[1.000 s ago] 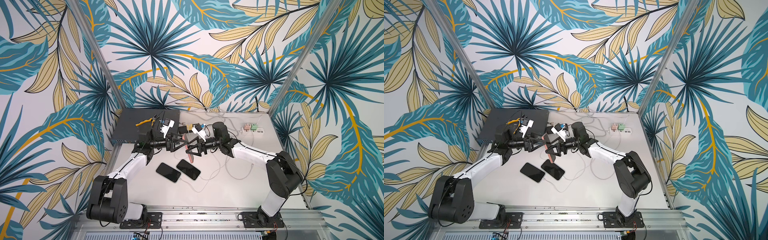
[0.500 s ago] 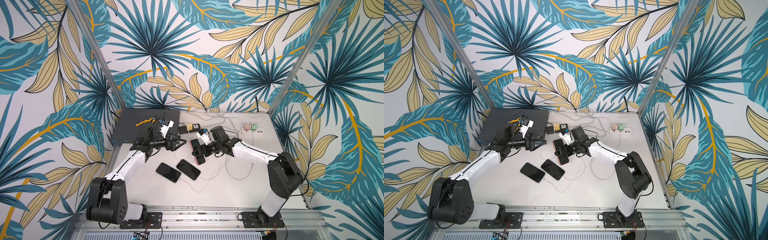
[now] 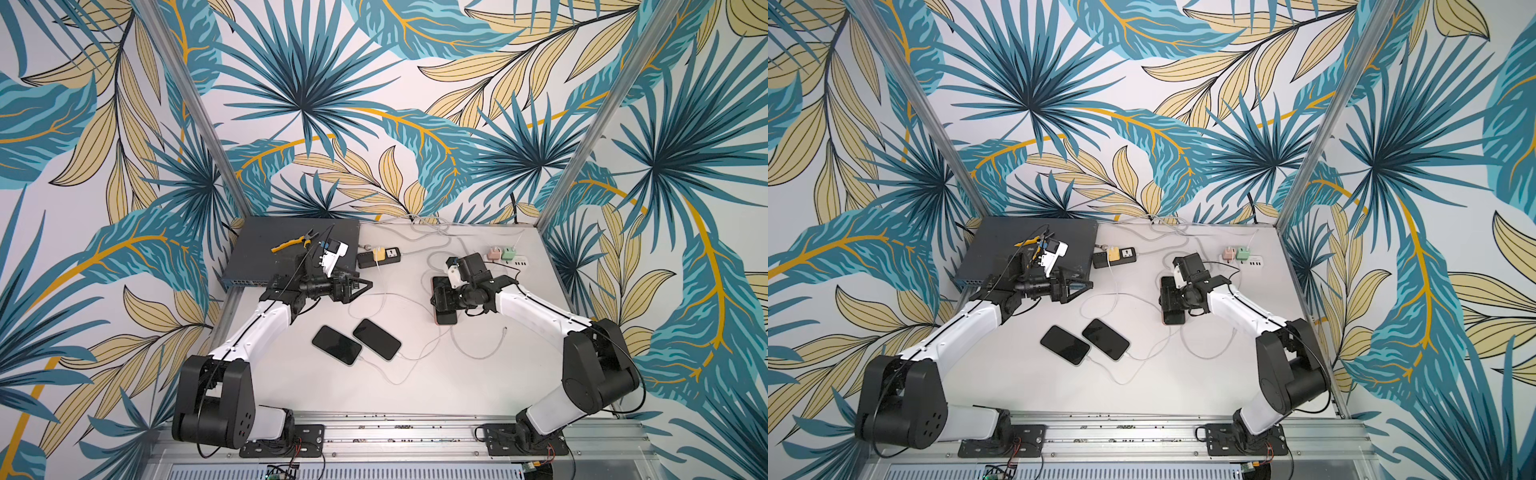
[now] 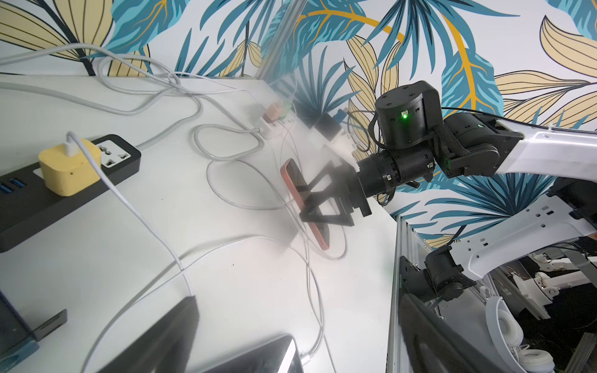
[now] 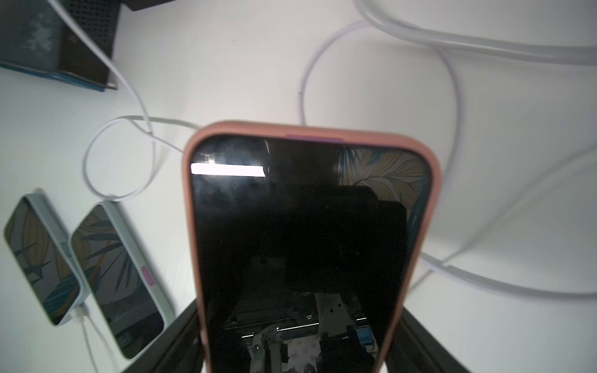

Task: Unplug the charging cable from the phone
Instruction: Place the phone at the center of the board.

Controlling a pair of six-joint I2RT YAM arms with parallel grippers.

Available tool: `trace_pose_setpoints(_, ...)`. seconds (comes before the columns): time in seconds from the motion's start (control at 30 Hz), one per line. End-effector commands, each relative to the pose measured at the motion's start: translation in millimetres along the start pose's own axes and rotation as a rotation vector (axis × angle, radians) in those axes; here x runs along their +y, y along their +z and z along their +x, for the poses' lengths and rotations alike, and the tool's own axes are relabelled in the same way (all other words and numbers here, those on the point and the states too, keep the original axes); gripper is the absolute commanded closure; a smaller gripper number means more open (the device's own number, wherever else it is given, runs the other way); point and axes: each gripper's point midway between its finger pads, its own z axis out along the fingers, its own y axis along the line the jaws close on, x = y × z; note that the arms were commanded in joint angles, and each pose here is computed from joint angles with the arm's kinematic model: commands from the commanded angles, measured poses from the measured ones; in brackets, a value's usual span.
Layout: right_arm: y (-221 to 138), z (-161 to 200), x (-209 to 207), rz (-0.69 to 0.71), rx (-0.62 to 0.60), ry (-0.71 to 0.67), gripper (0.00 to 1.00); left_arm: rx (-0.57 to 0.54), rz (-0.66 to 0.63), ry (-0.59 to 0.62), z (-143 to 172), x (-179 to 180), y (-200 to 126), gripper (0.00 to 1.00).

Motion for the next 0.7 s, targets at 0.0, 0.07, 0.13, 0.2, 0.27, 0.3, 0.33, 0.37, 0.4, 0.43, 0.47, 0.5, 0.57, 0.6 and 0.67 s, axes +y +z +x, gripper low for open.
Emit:
trace_pose_setpoints(0.0, -7, 23, -36, 0.145, 0.045, 0.037, 0.37, -0.022, -0.011, 0.047, -13, -6, -6, 0.00)
trace_pose_setpoints(0.07, -10, 29, -48, 0.181, 0.051, 0.053, 0.37, -0.020, -0.011, 0.044, -12, -5, -5, 0.00)
trace_pose_setpoints(0.13, -12, 35, -56, 0.206, 0.058, 0.070, 0.36, -0.019, -0.010, 0.041, -12, -4, -5, 0.00)
trace_pose_setpoints(0.2, -12, 43, -60, 0.218, 0.076, 0.081, 0.36, -0.019, -0.011, 0.038, -12, -3, -5, 0.00)
trace_pose_setpoints(0.27, -10, 55, -61, 0.221, 0.108, 0.095, 0.36, -0.019, -0.010, 0.039, -12, -4, -5, 0.00)
trace_pose_setpoints(0.3, -8, 61, -62, 0.220, 0.128, 0.100, 0.34, -0.019, -0.010, 0.040, -12, -4, -5, 0.00)
trace_pose_setpoints(0.33, -7, 66, -62, 0.218, 0.143, 0.103, 0.33, -0.018, -0.008, 0.040, -11, -4, -5, 0.00)
trace_pose_setpoints(0.37, -6, 70, -63, 0.222, 0.156, 0.106, 0.33, -0.017, -0.008, 0.038, -11, -4, -4, 0.00)
trace_pose_setpoints(0.4, -5, 75, -64, 0.228, 0.171, 0.111, 0.32, -0.018, -0.008, 0.036, -11, -3, -4, 0.00)
trace_pose_setpoints(0.43, -4, 79, -66, 0.234, 0.181, 0.116, 0.32, -0.018, -0.008, 0.034, -11, -3, -4, 0.00)
trace_pose_setpoints(0.47, -4, 83, -66, 0.236, 0.191, 0.120, 0.32, -0.018, -0.008, 0.034, -11, -3, -4, 0.00)
trace_pose_setpoints(0.5, -4, 86, -67, 0.240, 0.193, 0.126, 0.32, -0.018, -0.008, 0.036, -11, -3, -4, 0.00)
trace_pose_setpoints(0.57, -5, 90, -70, 0.255, 0.195, 0.134, 0.31, -0.017, -0.008, 0.036, -11, -3, -4, 0.00)
trace_pose_setpoints(0.6, -5, 92, -71, 0.261, 0.199, 0.138, 0.31, -0.017, -0.007, 0.036, -11, -3, -4, 0.00)
trace_pose_setpoints(0.67, -2, 95, -71, 0.253, 0.201, 0.142, 0.30, -0.018, -0.009, 0.035, -11, -2, -4, 0.00)
